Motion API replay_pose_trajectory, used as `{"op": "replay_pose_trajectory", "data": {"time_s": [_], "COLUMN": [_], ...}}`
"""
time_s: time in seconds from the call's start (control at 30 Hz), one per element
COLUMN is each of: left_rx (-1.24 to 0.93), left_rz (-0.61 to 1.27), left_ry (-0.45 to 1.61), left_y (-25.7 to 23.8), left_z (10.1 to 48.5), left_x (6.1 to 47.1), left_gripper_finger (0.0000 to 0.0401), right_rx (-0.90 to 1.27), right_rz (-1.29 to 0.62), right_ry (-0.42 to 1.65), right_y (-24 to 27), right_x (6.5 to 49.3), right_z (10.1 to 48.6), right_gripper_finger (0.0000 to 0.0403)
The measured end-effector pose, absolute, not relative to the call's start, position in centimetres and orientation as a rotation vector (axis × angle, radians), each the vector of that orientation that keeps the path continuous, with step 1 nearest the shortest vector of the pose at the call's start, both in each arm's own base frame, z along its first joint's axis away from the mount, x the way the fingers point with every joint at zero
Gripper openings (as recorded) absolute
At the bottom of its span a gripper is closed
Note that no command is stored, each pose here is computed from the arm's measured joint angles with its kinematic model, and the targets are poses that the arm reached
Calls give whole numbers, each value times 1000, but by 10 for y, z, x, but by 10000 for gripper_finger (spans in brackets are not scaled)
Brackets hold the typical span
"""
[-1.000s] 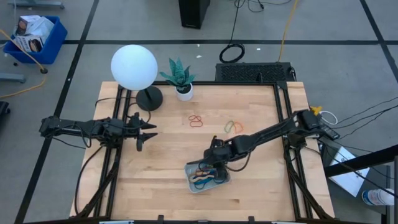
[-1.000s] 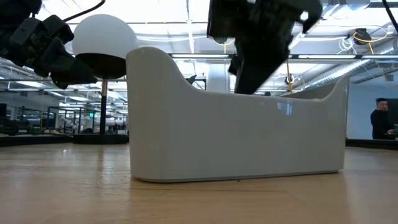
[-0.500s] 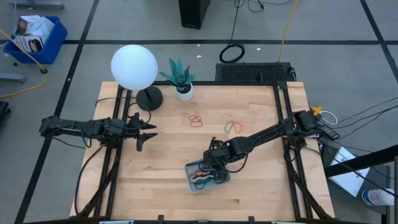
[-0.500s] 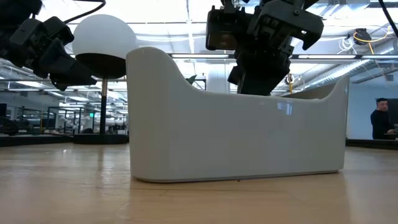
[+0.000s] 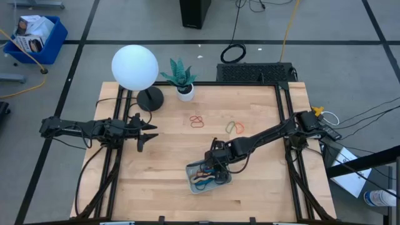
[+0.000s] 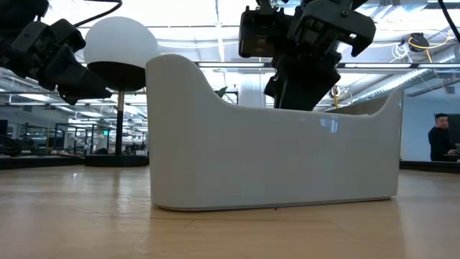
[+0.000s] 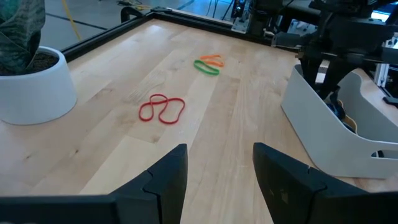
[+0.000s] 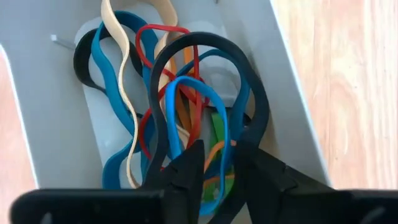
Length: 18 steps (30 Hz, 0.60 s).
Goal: Pick and place rubber bands into bin
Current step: Put the blue rubber band into the gray bin, then put the orange rubber band into the gray bin
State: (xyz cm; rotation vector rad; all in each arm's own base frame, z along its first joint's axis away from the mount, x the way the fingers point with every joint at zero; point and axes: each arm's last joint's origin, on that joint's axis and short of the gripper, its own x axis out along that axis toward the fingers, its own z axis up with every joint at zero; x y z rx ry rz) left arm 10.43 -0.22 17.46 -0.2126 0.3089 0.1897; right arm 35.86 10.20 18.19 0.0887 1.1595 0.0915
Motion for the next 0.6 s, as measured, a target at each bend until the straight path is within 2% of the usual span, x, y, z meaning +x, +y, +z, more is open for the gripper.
{"op": "replay_pose_trajectory", "data": {"time_s": [0.23, 0.6], "left_rx": [-213, -214], "left_rz": [190, 190], "left_ry": [309, 308], "left_y": [-2, -2], "left_z": [174, 175], "left_x": [104, 104], "left_gripper_finger": [189, 189], "right_rx": [95, 24], "right_rz": [86, -152], "right_ry": [1086, 655], "right_y": [95, 68], "right_x": [341, 280], "right_z": [224, 338], "right_gripper_finger": [113, 112]}}
